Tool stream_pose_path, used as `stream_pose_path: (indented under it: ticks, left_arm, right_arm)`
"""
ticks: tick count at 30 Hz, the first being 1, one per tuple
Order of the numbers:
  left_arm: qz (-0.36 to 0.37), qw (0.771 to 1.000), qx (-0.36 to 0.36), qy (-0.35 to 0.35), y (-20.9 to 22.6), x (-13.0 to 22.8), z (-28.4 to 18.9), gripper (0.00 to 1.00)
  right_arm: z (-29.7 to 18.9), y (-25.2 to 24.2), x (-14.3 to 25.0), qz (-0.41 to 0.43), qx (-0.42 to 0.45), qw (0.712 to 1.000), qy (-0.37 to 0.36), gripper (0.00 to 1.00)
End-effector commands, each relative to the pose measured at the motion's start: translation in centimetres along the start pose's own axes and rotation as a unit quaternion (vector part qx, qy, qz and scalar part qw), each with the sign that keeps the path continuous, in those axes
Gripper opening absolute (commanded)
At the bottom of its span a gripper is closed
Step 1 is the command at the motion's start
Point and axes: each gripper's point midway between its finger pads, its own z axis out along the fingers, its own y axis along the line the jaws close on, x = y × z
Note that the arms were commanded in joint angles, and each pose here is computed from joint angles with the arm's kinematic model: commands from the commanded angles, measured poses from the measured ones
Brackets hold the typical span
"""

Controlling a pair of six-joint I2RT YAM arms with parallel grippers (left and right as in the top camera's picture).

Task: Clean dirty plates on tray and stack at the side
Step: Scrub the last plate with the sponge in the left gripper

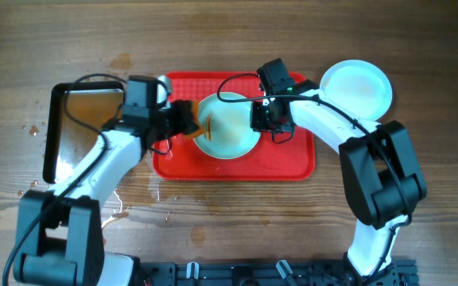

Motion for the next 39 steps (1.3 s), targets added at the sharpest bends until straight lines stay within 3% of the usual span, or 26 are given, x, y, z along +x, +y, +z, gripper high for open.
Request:
stream_pose_path:
  ticks: [1,5,11,19,24,26,31,36,39]
  left_arm:
    - [0.02,1.0,0.013,0.019,-1.9,1.8,2.0,0.04]
    - [-0.028,0.999,-0.009,0.025,-1.7,3.0,3.9,0.04]
    - [-0.052,0.998,0.016,0.019,-3.1,3.4,6.3,0.04]
    - [-0.033,0.999,0.035,0.023,-4.6,4.6,8.0,0.04]
    - [-0.041,0.997,-0.064,-0.006,-0.4,4.2,8.2,0.04]
    - [0.0,0.995,-0.096,0.01,1.4,4.7,7.9,0.04]
    - [0.039,0.993,-0.111,0.008,1.9,4.1,7.5,0.04]
    - [0.125,0.948,-0.289,-0.046,5.9,0.0,4.1,0.04]
    - [0.156,0.942,-0.29,-0.064,4.0,-2.1,3.1,0.04]
  right_arm:
    - [1.9,-1.5,1.3,-0.042,0.025,0.999,0.025,0.04]
    - [1.9,-1.3,1.3,-0.045,0.021,0.998,0.027,0.04]
    - [2.0,-0.8,1.4,-0.052,0.018,0.998,0.024,0.04]
    - [2.0,-0.5,1.4,-0.055,0.017,0.998,0.021,0.04]
    - [2.0,-0.6,1.4,-0.055,0.017,0.998,0.022,0.04]
    - [2.0,-0.6,1.4,-0.055,0.018,0.998,0.023,0.04]
    - [2.0,-0.5,1.4,-0.055,0.018,0.998,0.022,0.04]
    - [2.2,-0.7,1.7,-0.055,0.019,0.998,0.025,0.04]
    - [2.2,-0.7,1.6,-0.055,0.018,0.998,0.023,0.05]
